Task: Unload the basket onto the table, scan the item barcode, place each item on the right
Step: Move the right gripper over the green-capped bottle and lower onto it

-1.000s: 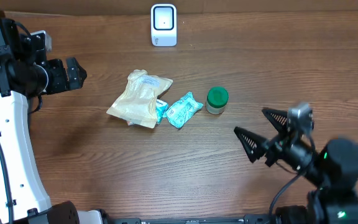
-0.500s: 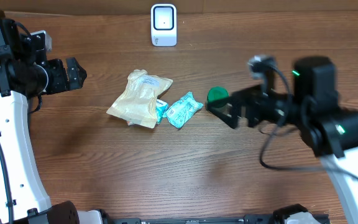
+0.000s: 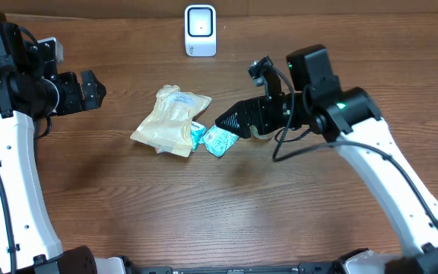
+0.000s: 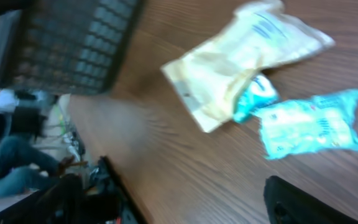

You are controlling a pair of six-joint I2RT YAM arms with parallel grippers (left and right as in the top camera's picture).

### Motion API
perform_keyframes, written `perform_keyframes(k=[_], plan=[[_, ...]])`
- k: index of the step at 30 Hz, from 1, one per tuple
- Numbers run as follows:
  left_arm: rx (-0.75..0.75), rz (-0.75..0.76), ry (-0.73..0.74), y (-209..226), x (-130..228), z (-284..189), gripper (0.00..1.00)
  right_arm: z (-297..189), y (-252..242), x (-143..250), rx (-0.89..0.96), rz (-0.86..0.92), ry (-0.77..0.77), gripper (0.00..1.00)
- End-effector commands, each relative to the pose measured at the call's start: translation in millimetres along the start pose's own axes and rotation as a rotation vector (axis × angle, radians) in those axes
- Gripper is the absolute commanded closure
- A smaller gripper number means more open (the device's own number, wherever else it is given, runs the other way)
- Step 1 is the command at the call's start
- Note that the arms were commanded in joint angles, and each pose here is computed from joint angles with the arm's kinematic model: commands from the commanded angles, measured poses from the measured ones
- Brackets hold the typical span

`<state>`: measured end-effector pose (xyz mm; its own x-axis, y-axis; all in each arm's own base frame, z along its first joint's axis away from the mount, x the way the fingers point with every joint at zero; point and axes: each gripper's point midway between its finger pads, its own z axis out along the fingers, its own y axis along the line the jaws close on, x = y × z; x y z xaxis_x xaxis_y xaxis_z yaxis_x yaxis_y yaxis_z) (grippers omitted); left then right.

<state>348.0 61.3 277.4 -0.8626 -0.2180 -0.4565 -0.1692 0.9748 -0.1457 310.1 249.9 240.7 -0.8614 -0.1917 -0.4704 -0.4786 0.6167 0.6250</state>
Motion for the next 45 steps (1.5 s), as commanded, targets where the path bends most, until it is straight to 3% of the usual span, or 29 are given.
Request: perform_keyframes(k=[1, 9, 18, 31, 45], plan=[[0.006, 0.019, 0.003, 0, -1, 2, 0.00, 4, -37, -12, 0.187, 0.046, -0.034, 0.11], [0.006, 0.019, 0.003, 0, -1, 2, 0.00, -4, -99, -21, 0.536, 0.100, -0.100, 0.10], [0.006, 0.019, 0.003, 0, -1, 2, 0.00, 18, -144, -12, 0.718, 0.102, -0.041, 0.07], [0.006, 0.019, 0.003, 0, -1, 2, 0.00, 30, -184, 3, 0.858, 0.116, 0.035, 0.04], [0.006, 0.019, 0.003, 0, -1, 2, 0.01, 46, -192, 22, 0.827, 0.139, 0.100, 0.11]])
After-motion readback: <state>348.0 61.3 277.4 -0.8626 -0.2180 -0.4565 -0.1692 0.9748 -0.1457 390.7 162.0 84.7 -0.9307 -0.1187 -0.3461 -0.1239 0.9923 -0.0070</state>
